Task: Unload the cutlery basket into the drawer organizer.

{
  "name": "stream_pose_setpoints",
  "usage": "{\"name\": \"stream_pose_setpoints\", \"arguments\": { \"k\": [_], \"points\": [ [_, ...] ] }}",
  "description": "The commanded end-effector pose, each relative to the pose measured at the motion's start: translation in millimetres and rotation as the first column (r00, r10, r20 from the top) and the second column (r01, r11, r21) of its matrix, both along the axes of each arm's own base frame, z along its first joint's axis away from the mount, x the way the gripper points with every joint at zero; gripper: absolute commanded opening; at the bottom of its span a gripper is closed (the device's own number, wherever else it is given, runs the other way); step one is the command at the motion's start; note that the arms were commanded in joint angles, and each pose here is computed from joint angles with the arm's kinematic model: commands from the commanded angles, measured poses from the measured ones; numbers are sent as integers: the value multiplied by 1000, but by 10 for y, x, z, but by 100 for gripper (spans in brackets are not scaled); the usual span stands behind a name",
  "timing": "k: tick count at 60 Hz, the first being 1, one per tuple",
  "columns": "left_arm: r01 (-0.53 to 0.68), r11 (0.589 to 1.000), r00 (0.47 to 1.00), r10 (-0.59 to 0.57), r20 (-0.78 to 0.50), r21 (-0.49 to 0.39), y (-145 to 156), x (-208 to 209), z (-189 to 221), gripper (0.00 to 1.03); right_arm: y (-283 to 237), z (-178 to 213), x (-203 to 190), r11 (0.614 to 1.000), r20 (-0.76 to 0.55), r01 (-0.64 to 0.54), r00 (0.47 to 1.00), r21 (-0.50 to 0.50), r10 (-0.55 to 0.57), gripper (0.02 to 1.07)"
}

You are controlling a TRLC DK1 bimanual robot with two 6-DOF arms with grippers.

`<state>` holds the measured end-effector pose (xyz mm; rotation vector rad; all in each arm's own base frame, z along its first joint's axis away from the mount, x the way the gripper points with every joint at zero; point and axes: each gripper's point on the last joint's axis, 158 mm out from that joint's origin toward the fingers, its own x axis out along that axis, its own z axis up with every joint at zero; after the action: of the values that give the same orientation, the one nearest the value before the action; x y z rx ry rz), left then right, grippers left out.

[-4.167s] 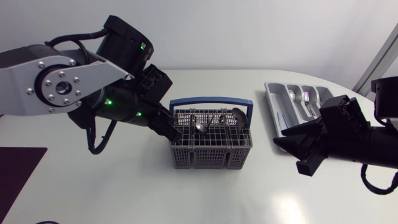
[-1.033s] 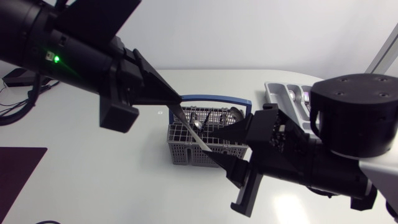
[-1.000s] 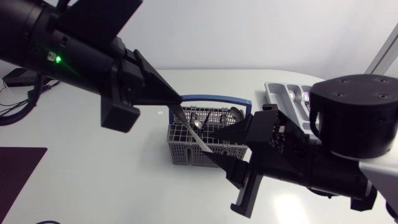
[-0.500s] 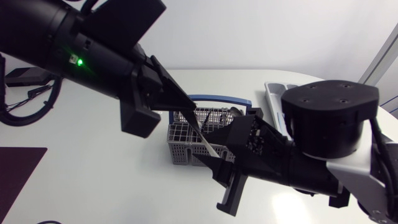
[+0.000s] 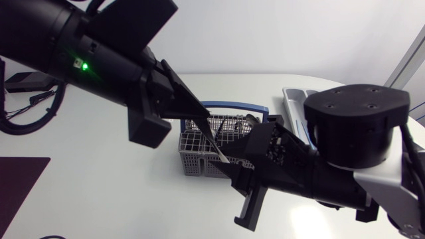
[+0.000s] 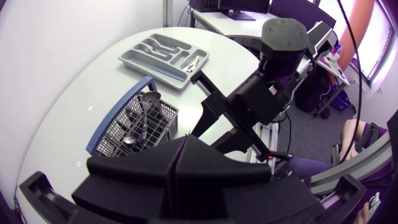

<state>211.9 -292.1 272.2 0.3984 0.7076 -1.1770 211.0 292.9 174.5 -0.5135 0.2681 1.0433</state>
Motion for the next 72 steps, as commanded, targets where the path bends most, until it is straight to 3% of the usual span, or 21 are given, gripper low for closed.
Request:
{"name": "stream_pose_setpoints", "arguments": {
  "k": [1,11,18,29,31,34,36,38,42,50,64,72],
  "points": [
    [-9,1000,1000,9,10,-20,-14,32,88,3,-25,128,33,1000,18,11,1000,11,-11,26],
    [-9,1000,1000,9,13,-15,1,48,70,3,-65,141,35,1000,16,18,1000,7,-18,20],
    [-7,1000,1000,7,19,-18,-3,53,81,3,-93,137,26,1000,11,20,1000,-4,-20,7],
    [-8,1000,1000,8,26,-23,-10,64,102,7,-99,94,-11,1000,-6,13,1000,-22,-13,7],
    [-10,1000,1000,11,28,-26,-10,73,117,12,-95,82,-21,1000,-9,9,1000,-26,-10,7],
    [-24,999,999,25,36,-35,4,119,156,42,-94,72,-31,1000,-12,6,1000,-29,-7,7],
    [-25,999,999,26,40,-40,-2,125,179,55,-95,55,-45,999,-17,3,1000,-35,-4,7],
    [-45,997,998,48,49,-63,5,177,258,78,-93,37,-61,999,-22,0,1000,-43,-1,7],
    [-82,989,993,92,75,-122,34,261,451,99,-108,-7,-80,998,-34,-2,999,-57,0,7],
    [-147,962,976,179,123,-232,130,422,762,99,-179,-126,-65,996,-48,19,999,-85,-23,7],
    [-317,921,915,360,184,-225,488,813,784,99,-716,88,146,983,-20,173,984,-54,-174,7],
    [-380,903,887,417,199,-200,601,933,660,99,-1200,260,303,953,-1,302,953,-11,-302,7]
  ]
}}
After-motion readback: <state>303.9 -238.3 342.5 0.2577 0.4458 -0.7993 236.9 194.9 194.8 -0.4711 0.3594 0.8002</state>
